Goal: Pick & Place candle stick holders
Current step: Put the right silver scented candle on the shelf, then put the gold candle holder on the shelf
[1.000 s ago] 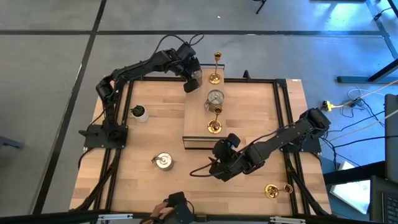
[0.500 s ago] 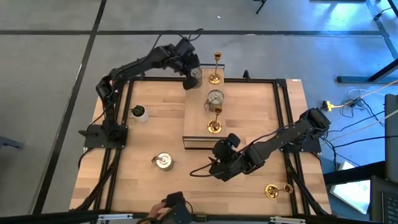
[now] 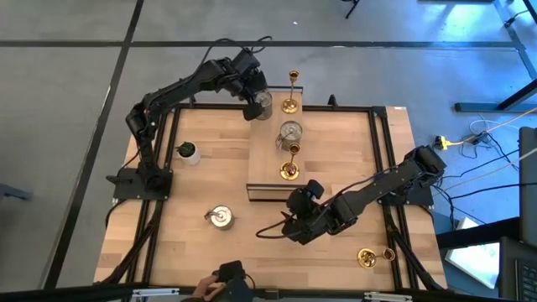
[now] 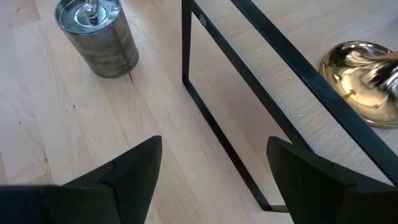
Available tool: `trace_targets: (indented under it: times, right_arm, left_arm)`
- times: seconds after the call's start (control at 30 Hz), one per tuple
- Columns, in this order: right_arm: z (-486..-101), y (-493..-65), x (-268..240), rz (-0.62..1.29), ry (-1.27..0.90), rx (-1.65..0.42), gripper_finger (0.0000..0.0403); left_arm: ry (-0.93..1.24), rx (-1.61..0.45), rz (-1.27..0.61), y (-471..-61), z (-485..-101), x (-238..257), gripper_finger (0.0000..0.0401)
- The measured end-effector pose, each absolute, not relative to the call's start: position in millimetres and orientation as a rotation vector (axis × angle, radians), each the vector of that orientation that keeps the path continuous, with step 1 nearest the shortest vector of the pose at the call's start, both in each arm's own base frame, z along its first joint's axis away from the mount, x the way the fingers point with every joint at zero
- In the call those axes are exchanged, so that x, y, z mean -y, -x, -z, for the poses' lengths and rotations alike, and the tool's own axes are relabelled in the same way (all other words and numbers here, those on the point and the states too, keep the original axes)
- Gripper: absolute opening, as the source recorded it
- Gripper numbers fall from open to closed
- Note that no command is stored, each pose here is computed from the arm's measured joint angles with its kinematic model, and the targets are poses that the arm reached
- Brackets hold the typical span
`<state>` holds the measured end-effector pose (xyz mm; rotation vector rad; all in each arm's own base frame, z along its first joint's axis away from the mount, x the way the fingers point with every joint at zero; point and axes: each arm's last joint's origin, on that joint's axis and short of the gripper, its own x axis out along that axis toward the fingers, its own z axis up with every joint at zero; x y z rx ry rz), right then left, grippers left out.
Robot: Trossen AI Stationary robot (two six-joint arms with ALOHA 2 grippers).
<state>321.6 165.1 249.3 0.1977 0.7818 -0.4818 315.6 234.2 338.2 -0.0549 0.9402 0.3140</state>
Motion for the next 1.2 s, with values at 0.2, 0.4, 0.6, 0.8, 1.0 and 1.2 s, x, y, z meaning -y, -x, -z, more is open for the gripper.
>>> trace_targets:
  times: [0.2,0.4,0.6,0.8,1.0,1.2]
  right_arm:
    - [-249,-322,-165,0.482,-0.198,-0.781,0.0293]
    - [-249,-322,-165,0.484,-0.197,-0.778,0.0293]
    - [-250,-322,-165,0.487,-0.199,-0.769,0.0293]
    - [-250,-322,-165,0.487,-0.202,-0.768,0.0293]
    - [-250,-323,-166,0.478,-0.224,-0.766,0.0293]
    - [-250,-325,-169,0.424,-0.285,-0.794,0.0293]
  left_arm:
    - [0.047,-0.923,-0.321,-310,-347,-230,0.0393]
    - [0.022,-0.825,-0.368,-303,-368,-229,0.0393]
    - [0.018,-0.752,-0.412,-296,-383,-227,0.0389]
    - [0.169,-0.693,-0.404,-288,-388,-231,0.0347]
    - [0.414,-0.558,-0.185,-280,-404,-218,0.0319]
    - [0.564,-0.557,0.099,-271,-417,-187,0.0310]
